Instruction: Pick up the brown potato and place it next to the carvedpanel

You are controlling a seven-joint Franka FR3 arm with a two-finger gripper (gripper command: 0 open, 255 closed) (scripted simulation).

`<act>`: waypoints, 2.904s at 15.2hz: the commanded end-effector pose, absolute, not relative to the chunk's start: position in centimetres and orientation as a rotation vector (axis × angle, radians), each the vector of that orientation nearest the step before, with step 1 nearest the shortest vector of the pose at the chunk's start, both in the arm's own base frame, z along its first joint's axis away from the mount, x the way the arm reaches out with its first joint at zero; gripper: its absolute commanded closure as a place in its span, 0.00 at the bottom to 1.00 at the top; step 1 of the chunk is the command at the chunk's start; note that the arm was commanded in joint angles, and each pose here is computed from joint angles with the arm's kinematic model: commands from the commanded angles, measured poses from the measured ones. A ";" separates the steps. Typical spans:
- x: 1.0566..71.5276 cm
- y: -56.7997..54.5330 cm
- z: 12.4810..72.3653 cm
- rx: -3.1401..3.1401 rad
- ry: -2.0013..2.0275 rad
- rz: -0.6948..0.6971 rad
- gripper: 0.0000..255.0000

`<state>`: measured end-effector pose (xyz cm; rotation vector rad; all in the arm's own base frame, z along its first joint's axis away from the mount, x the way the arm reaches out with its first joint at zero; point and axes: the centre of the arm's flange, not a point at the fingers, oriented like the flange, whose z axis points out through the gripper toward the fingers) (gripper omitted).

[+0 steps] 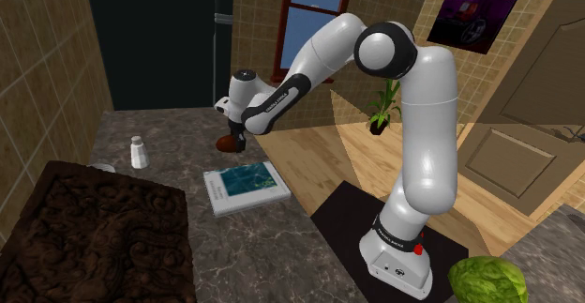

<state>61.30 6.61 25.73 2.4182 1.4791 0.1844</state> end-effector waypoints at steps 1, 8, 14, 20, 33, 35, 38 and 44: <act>61.3 6.6 25.7 2.418 1.479 0.185 0.00; 61.3 6.6 25.7 2.418 1.479 0.185 1.00; 61.3 6.6 26.8 2.418 1.479 0.185 1.00; 61.3 6.6 29.9 2.418 1.479 0.185 1.00; 61.3 6.6 36.8 2.418 1.479 0.185 1.00; 61.3 6.6 37.9 2.418 1.479 0.185 1.00; 61.3 6.6 39.4 2.418 1.479 0.185 1.00; 61.3 6.6 42.6 2.418 1.479 0.185 1.00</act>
